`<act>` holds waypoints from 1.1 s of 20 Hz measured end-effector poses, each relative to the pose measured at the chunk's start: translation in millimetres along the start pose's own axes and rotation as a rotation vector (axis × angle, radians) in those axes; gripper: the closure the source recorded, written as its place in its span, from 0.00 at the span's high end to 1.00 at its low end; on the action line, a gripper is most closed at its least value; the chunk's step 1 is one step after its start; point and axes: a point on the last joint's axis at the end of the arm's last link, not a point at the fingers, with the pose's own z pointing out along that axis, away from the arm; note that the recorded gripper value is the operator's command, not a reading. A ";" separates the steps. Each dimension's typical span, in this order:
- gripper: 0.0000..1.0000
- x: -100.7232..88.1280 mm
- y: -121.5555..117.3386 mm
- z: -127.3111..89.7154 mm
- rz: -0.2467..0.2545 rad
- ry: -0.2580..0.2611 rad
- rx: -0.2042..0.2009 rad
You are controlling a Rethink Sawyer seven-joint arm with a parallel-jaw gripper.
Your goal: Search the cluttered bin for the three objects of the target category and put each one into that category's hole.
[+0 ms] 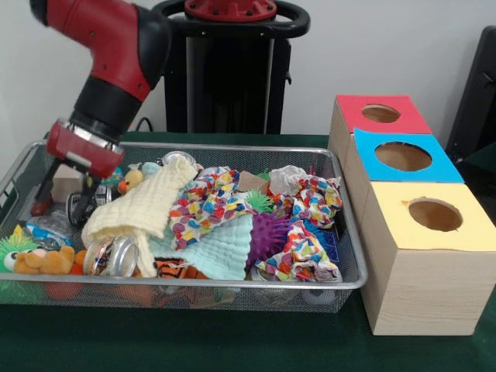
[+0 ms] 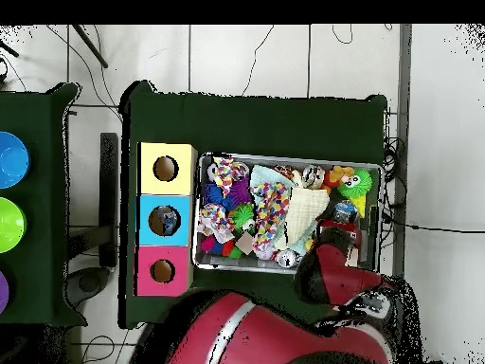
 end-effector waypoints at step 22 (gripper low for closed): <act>1.00 76.7 -31.7 -56.6 0.045 -0.050 0.289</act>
